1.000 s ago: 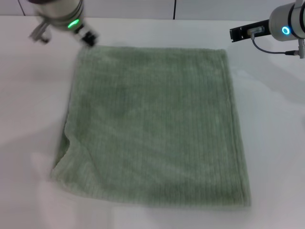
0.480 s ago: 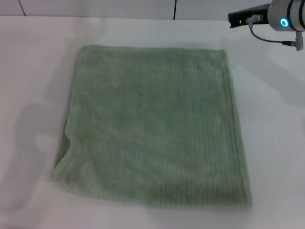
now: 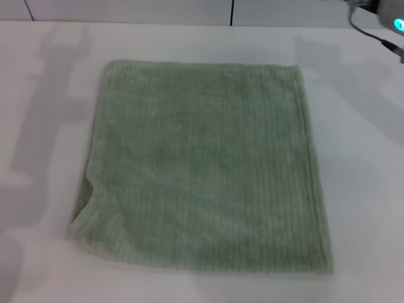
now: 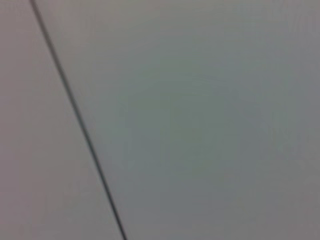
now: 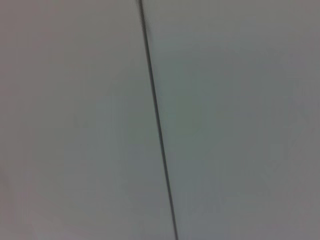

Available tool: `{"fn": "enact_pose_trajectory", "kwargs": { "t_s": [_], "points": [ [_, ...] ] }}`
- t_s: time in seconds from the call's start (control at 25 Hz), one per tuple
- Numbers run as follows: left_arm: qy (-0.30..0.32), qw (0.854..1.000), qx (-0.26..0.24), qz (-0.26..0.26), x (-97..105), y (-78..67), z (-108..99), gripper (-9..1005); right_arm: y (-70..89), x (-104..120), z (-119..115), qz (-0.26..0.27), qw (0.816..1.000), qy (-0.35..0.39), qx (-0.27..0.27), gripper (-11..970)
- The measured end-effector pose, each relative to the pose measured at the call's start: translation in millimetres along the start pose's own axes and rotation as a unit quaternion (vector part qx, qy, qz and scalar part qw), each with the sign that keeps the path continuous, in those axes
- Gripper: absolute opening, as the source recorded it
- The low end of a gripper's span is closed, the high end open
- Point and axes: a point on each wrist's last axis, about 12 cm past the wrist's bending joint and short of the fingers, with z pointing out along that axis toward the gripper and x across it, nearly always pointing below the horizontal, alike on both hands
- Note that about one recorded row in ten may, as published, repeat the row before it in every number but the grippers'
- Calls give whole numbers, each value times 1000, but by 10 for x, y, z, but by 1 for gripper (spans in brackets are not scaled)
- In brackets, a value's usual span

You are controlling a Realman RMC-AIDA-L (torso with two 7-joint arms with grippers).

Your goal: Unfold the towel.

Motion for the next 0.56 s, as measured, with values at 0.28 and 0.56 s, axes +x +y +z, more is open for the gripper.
{"fn": "enact_pose_trajectory", "kwargs": {
  "t_s": [0.28,0.56],
  "points": [
    [-12,997,-18,-75,682,-144,-221,756,-190,191,-395,4,996,-92,1,-1],
    [-6,991,-41,-124,1010,-131,-426,760,-215,718,-823,-61,968,-241,38,-1]
  ]
}}
